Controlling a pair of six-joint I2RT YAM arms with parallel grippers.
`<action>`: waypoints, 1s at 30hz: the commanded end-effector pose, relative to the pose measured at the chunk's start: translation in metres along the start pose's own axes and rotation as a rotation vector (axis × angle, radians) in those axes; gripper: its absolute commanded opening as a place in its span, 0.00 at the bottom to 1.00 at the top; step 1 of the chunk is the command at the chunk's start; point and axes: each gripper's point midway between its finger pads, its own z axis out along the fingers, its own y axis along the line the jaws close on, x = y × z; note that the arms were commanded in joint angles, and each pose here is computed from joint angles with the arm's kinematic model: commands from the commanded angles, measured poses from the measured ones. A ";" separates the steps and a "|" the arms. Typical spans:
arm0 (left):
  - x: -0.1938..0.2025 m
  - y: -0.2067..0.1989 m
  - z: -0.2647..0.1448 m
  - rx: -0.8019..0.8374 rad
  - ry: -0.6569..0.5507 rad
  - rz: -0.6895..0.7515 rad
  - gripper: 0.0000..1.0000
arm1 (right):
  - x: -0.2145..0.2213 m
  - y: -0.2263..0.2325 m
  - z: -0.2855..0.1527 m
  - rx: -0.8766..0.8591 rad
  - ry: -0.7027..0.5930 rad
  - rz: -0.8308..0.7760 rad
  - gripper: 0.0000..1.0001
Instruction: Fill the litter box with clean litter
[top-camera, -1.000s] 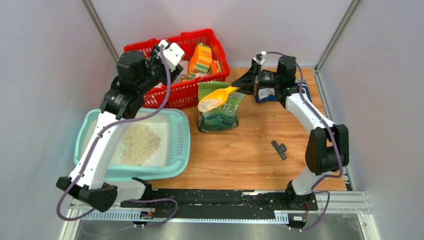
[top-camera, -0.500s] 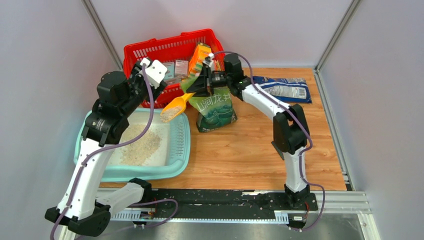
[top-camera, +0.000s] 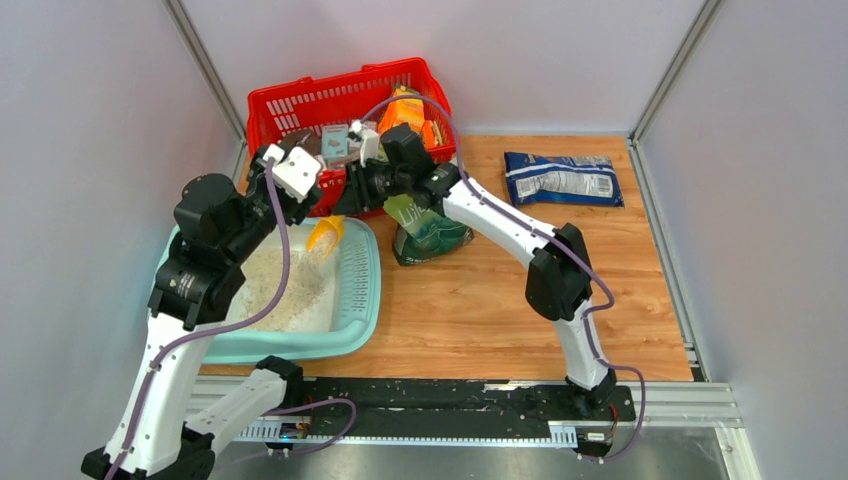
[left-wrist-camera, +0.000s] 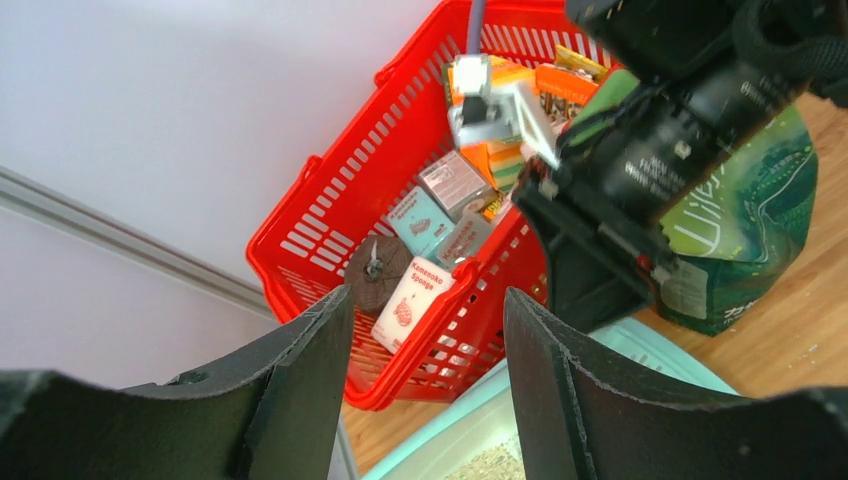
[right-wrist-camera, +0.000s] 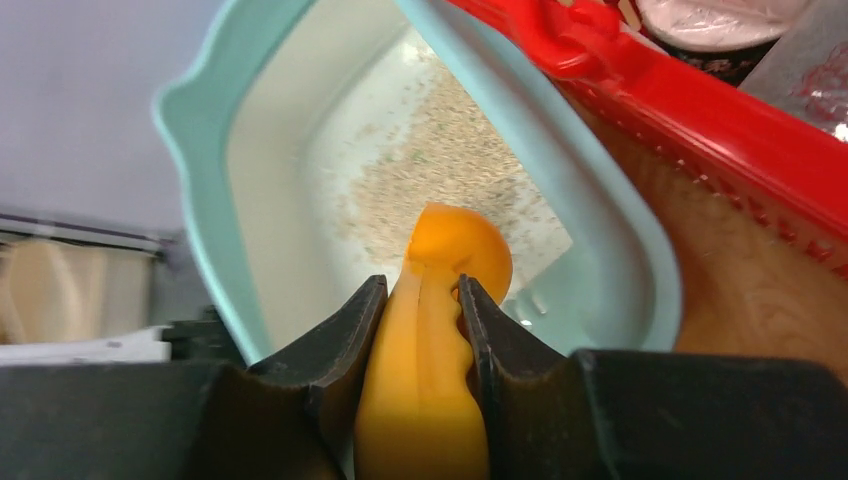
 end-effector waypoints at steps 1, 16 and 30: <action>-0.015 0.001 -0.009 -0.010 -0.085 -0.013 0.65 | -0.019 0.035 -0.007 0.080 -0.076 -0.454 0.00; -0.050 0.017 -0.010 -0.035 -0.195 0.094 0.65 | -0.086 0.087 -0.089 -0.041 -0.303 -0.555 0.00; -0.049 -0.054 0.086 0.394 -0.168 -0.165 0.65 | -0.183 0.026 -0.292 -0.040 -0.537 -0.430 0.07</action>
